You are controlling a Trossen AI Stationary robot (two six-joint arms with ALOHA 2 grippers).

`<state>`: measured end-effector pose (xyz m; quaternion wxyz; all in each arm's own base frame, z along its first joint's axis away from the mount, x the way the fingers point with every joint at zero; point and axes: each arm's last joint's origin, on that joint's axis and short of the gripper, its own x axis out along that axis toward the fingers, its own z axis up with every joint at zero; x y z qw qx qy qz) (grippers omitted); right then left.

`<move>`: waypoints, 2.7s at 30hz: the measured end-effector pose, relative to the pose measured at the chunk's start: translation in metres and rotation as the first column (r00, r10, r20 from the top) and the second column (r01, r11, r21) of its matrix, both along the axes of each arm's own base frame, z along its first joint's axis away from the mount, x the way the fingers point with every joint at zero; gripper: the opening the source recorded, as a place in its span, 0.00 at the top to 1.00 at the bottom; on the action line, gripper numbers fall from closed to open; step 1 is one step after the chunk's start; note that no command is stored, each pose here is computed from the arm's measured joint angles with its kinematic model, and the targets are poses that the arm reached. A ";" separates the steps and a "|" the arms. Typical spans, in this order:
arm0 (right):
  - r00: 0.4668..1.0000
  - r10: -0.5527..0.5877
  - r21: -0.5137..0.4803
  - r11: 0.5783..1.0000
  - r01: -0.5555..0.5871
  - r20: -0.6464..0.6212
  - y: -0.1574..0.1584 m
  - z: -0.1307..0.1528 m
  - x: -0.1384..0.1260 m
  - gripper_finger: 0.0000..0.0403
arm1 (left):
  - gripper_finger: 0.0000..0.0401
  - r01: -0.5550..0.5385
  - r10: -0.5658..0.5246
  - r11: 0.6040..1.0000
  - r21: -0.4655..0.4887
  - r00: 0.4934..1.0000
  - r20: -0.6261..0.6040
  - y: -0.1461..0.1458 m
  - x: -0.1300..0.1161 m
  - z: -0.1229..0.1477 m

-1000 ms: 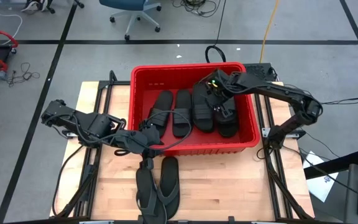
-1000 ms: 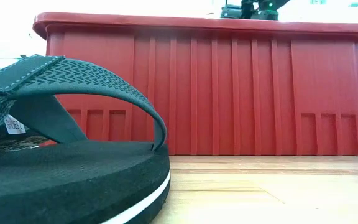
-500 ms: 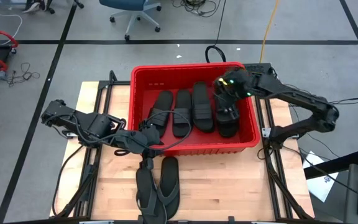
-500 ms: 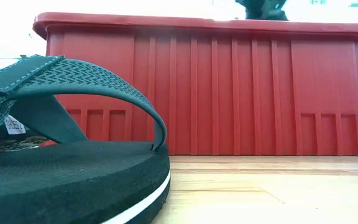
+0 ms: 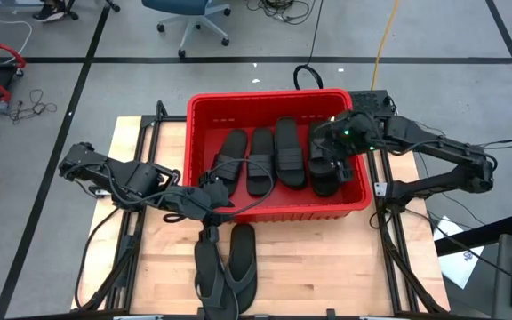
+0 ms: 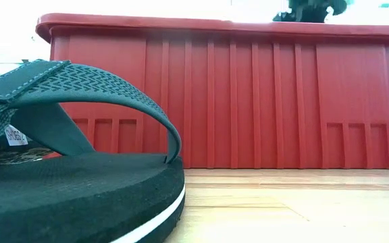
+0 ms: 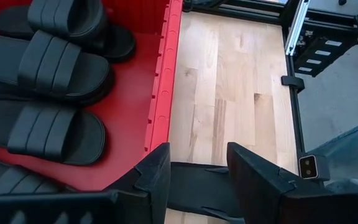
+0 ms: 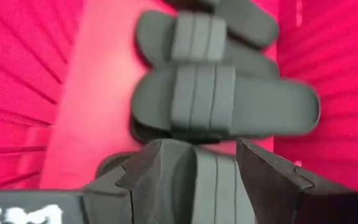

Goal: Pick and place slides into bin
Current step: Adjust the black slide in the red bin

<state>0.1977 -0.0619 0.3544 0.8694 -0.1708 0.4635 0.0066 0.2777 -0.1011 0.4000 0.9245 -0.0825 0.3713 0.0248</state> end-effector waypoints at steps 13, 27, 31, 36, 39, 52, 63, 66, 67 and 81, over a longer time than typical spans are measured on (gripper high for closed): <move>0.982 -0.092 -0.179 0.982 0.062 -0.167 -0.012 -0.082 0.002 0.51 | 0.62 0.010 -0.010 1.000 0.011 1.000 0.000 0.000 0.000 0.000; 0.972 -0.132 -0.359 0.932 0.055 -0.194 -0.015 -0.115 0.002 0.51 | 0.62 0.008 -0.008 1.000 0.009 1.000 0.001 0.000 0.000 0.000; 0.966 -0.140 -0.365 0.930 0.053 -0.216 -0.015 -0.119 0.000 0.51 | 0.62 0.005 -0.005 1.000 0.005 1.000 0.001 0.000 0.000 0.000; 0.964 -0.139 -0.361 0.931 0.049 -0.227 -0.014 -0.126 -0.002 0.51 | 0.62 0.005 -0.005 1.000 0.006 1.000 0.001 0.000 0.000 0.000; 0.963 -0.142 -0.363 0.931 0.052 -0.228 -0.014 -0.130 -0.003 0.52 | 0.62 0.005 -0.005 1.000 0.005 1.000 0.001 0.000 0.000 0.000; 0.956 -0.236 -0.384 0.910 0.154 -0.175 -0.016 -0.132 -0.002 0.97 | 0.62 0.005 -0.005 1.000 0.005 1.000 0.001 0.000 0.000 0.000; 0.969 -0.175 -0.533 0.844 0.056 -0.175 0.003 -0.120 -0.004 0.99 | 0.62 0.004 -0.004 1.000 0.003 1.000 0.001 0.000 0.000 0.000; 0.981 -0.157 -0.522 0.849 0.076 -0.112 0.013 -0.113 -0.007 0.99 | 0.62 0.003 -0.003 1.000 0.003 1.000 0.001 0.000 0.000 0.000; 0.984 -0.152 -0.515 0.853 0.084 -0.091 0.017 -0.111 -0.008 0.99 | 0.62 0.003 -0.003 1.000 0.003 1.000 0.001 0.000 0.000 0.000; 0.982 -0.153 -0.460 0.883 0.087 -0.108 0.033 -0.114 -0.013 1.00 | 0.62 0.003 -0.003 1.000 0.003 1.000 0.001 0.000 0.000 0.000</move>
